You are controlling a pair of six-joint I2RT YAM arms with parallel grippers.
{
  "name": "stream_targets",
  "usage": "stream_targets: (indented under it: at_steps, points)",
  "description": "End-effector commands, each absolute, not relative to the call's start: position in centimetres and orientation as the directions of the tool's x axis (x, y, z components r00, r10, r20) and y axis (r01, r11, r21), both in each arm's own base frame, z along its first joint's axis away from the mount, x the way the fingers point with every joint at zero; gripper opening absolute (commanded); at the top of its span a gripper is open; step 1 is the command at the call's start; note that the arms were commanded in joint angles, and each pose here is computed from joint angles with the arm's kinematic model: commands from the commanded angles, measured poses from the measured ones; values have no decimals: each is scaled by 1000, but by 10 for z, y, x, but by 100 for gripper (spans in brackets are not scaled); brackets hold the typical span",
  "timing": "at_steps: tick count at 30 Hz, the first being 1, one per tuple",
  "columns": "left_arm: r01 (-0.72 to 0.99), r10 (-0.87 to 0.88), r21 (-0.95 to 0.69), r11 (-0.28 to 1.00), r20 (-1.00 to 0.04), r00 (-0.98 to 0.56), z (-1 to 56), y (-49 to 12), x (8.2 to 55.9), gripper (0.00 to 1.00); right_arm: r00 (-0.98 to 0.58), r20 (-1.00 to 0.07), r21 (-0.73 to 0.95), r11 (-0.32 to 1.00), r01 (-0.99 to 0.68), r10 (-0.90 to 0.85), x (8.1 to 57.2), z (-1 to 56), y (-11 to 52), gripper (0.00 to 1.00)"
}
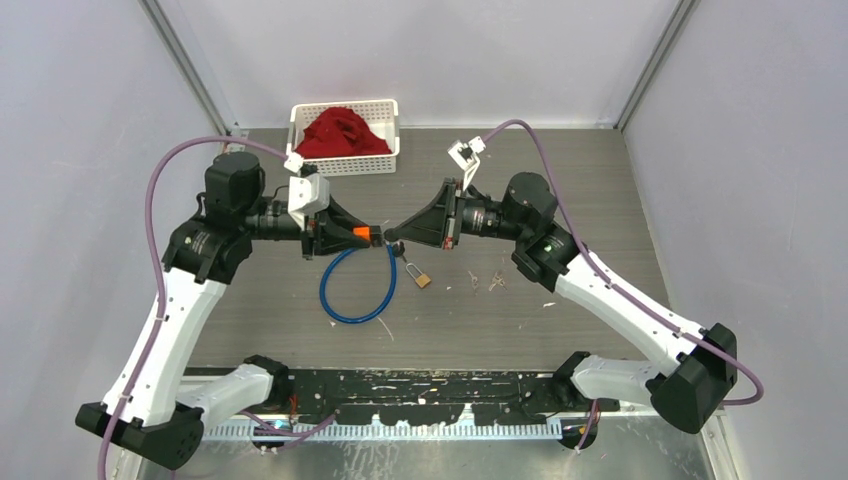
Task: Unlock with the key
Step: Unlock the lock.
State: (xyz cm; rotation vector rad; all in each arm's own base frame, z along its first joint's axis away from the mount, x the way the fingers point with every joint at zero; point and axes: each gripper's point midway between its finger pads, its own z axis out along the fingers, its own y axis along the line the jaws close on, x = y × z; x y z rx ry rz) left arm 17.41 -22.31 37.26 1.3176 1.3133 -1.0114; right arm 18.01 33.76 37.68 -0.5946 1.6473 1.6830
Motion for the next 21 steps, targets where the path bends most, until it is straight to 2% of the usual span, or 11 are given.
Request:
stream_targets:
  at_steps: [1, 2, 3, 7, 15, 21]
  points:
    - [956, 146, 288, 48, -949, 278, 401, -227, 177, 0, -655, -745, 661, 7, -750, 130, 167, 385, 342, 28]
    - [964, 144, 260, 44, -957, 252, 400, -227, 175, 0, -627, -768, 635, 26, -772, 133, 169, 387, 339, 43]
    - [971, 139, 236, 37, -963, 229, 399, -228, 173, 0, -571, -810, 580, 42, -813, 136, 170, 389, 335, 53]
    - [995, 110, 97, 3, -989, 96, 395, -232, 163, 0, -389, -906, 404, 67, -912, 165, 164, 401, 321, 76]
    - [989, 29, -146, -22, -989, -145, 408, -242, 161, 0, -357, -928, 355, -39, -934, 110, 149, 398, 329, 79]
    - [972, 24, -234, -14, -972, -234, 408, -244, 161, 0, -352, -926, 348, -55, -936, 139, 152, 405, 335, 75]
